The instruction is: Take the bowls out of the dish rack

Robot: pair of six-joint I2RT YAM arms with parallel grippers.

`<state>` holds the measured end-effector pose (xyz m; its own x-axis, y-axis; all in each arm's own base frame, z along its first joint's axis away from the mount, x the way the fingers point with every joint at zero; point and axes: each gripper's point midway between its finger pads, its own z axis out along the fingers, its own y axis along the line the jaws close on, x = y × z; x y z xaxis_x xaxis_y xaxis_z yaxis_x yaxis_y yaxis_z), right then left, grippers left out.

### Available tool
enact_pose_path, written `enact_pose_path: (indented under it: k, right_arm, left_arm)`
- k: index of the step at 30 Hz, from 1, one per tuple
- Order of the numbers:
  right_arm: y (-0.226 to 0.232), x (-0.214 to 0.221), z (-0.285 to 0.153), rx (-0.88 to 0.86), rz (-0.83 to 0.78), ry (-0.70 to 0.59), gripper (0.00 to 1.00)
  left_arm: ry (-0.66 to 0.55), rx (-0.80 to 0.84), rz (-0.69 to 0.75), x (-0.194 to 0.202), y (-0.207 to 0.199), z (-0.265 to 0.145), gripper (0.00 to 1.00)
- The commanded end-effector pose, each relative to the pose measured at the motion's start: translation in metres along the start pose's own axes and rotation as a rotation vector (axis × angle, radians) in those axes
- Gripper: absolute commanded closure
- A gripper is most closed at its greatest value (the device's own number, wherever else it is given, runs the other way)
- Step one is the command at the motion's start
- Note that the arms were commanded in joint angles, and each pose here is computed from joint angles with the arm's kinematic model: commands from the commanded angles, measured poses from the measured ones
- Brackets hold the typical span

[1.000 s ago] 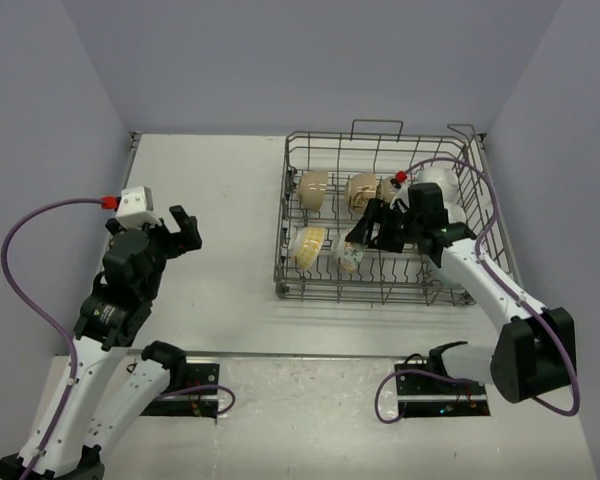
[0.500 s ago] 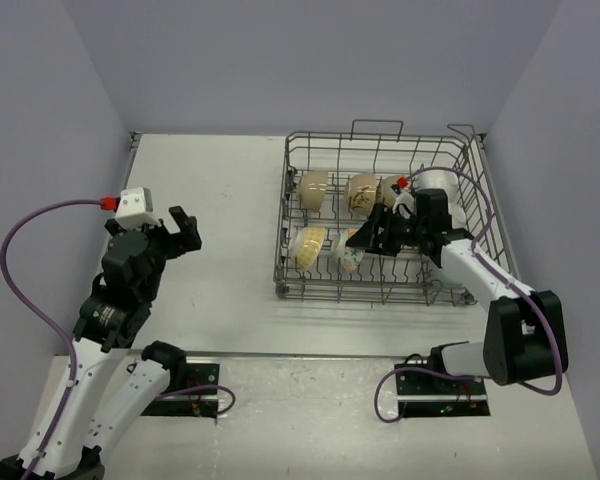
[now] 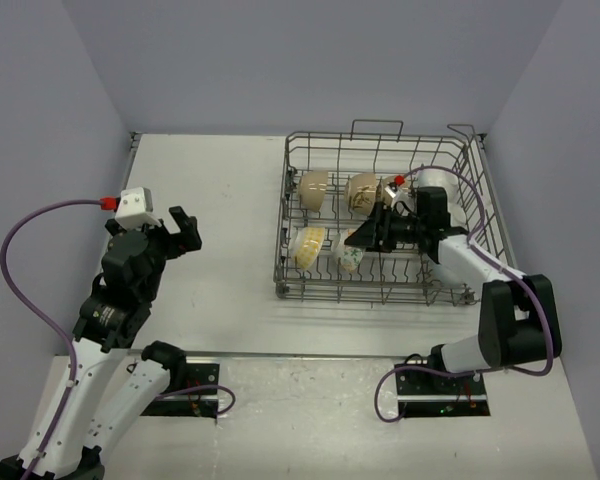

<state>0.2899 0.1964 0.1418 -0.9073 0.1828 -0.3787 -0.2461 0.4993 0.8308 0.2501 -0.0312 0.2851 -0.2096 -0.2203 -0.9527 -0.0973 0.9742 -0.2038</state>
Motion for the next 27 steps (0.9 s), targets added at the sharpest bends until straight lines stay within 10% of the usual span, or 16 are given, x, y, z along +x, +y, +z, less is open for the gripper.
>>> enact_pose_path:
  k: [1,27]
  right_arm:
    - [0.011,-0.008,-0.001,-0.087,-0.045,-0.012,0.42]
    - [0.029,-0.007,-0.009,-0.221,-0.041,0.013,0.94]
  left_arm:
    - [-0.042,0.023,0.002,-0.010,-0.004,0.000,0.00]
    - [-0.038,0.017,0.004,-0.008,-0.004,0.002,0.00]
